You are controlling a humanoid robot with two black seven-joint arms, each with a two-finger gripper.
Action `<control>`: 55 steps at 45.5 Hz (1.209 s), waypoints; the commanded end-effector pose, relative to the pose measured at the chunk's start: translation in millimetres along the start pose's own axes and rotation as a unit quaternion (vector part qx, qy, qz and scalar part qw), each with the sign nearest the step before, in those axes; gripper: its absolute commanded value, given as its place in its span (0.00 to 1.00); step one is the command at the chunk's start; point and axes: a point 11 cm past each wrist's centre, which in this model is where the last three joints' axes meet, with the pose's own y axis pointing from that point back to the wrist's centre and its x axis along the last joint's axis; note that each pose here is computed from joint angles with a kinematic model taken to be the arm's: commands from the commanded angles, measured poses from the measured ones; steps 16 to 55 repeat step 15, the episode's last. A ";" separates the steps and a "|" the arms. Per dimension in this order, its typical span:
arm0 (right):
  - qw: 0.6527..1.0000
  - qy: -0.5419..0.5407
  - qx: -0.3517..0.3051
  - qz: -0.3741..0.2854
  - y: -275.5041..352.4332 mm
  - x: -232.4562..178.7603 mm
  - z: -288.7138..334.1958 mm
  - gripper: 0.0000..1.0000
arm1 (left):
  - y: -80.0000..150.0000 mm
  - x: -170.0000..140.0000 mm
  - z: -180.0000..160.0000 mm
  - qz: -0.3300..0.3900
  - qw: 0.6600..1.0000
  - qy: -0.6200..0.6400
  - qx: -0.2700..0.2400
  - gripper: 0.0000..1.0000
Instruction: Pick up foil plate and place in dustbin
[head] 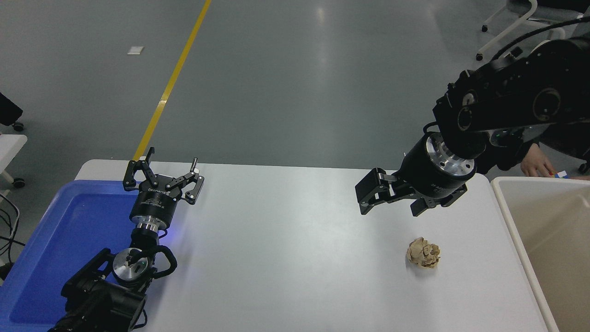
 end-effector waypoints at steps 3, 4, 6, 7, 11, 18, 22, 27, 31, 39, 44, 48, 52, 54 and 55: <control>1.000 -0.009 -0.016 -0.004 -8.6 -2.0 9.6 1.00 | 0.2 0.2 -0.1 0.000 1.000 0.000 0.000 0.99; 1.000 -0.009 -0.016 -0.005 -8.6 -2.2 9.6 1.00 | -0.4 -0.4 0.0 -0.001 1.000 0.000 0.000 0.99; 1.000 -0.010 -0.016 -0.004 -8.4 -2.1 9.9 1.00 | -0.4 -0.4 0.0 -0.001 1.000 0.000 0.000 0.99; 1.000 -0.010 -0.016 -0.004 -8.1 -1.7 10.2 1.00 | -0.4 -0.4 0.0 -0.001 1.000 0.000 0.000 0.99; 1.000 -0.009 -0.018 -0.006 -8.0 -2.1 12.3 1.00 | 0.2 0.2 -0.1 0.000 1.000 0.000 0.000 0.99; 1.000 -0.004 -0.022 -0.008 -7.2 -2.2 14.9 1.00 | 0.2 0.2 -0.1 0.000 1.000 0.000 0.000 0.99; 1.000 -0.004 -0.022 -0.008 -7.2 -2.2 14.9 1.00 | 0.2 0.2 -0.1 0.000 1.000 0.000 0.000 0.99; 1.000 -0.004 -0.022 -0.008 -7.2 -2.2 14.9 1.00 | 0.2 0.2 -0.1 0.000 1.000 0.000 0.000 0.99; 1.000 -0.004 -0.022 -0.008 -7.2 -2.2 14.9 1.00 | 0.2 0.2 -0.1 0.000 1.000 0.000 0.000 0.99; 1.000 -0.004 -0.022 -0.008 -7.2 -2.2 14.9 1.00 | 0.2 0.2 -0.1 0.000 1.000 0.000 0.000 0.99; 1.000 -0.004 -0.022 -0.008 -7.2 -2.2 14.9 1.00 | 0.2 0.2 -0.1 0.000 1.000 0.000 0.000 0.99; 1.000 -0.004 -0.022 -0.008 -7.2 -2.2 14.9 1.00 | 0.2 0.2 -0.1 0.000 1.000 0.000 0.000 0.99; 1.000 -0.004 -0.022 -0.008 -7.2 -2.2 14.9 1.00 | 0.2 0.2 -0.1 0.000 1.000 0.000 0.000 0.99; 1.000 -0.004 -0.022 -0.008 -7.2 -2.2 14.9 1.00 | 0.2 0.2 -0.1 0.000 1.000 0.000 0.000 0.99; 1.000 -0.004 -0.022 -0.008 -7.2 -2.2 14.9 1.00 | 0.2 0.2 -0.1 0.000 1.000 0.000 0.000 0.99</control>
